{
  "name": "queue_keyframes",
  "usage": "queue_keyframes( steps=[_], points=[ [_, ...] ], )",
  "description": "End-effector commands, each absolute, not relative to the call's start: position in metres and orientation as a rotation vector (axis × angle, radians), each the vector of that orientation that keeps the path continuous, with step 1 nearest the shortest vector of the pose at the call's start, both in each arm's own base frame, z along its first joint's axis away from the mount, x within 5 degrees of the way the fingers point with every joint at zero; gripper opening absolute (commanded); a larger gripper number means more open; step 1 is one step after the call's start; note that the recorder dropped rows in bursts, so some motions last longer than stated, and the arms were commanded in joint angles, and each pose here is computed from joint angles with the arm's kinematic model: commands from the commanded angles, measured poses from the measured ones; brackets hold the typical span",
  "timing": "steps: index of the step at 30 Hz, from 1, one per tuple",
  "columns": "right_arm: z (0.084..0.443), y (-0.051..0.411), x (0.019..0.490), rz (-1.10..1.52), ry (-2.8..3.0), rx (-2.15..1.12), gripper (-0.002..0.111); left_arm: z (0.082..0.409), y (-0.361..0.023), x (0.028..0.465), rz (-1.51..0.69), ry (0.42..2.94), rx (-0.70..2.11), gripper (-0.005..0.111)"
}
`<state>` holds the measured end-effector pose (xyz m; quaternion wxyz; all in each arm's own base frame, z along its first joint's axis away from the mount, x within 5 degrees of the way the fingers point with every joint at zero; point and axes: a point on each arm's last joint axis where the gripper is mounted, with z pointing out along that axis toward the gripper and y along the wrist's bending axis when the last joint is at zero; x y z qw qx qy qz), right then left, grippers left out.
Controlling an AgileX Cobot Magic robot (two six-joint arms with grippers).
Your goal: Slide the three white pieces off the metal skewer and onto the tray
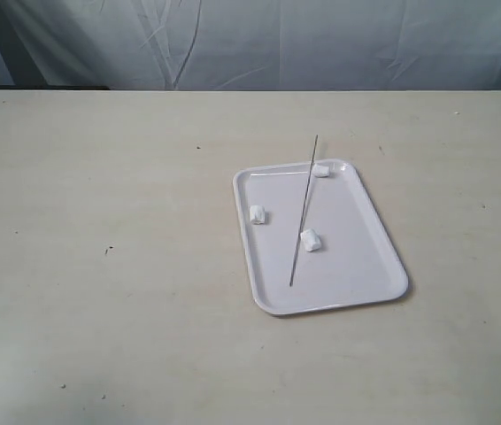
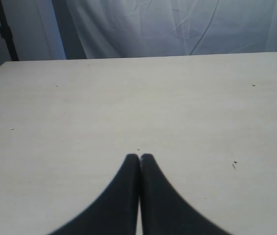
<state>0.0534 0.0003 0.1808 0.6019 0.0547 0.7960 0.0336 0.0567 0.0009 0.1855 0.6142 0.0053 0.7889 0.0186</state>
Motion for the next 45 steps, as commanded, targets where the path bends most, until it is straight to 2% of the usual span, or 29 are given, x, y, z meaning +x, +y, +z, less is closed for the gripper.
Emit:
queue_keyframes(
  steps=[1, 45],
  points=[
    [0.1811, -0.0001, 0.0532, 0.066, 1.836, 0.123, -0.001, 0.1847, 0.0011, 0.0568, 0.049, 1.813, 0.014, 0.0],
    [0.1808, 0.0001, 0.0531, 0.047, 1.841, 0.093, -0.001, 0.185, 0.001, 0.0568, 0.049, 1.809, 0.015, 0.0]
  ],
)
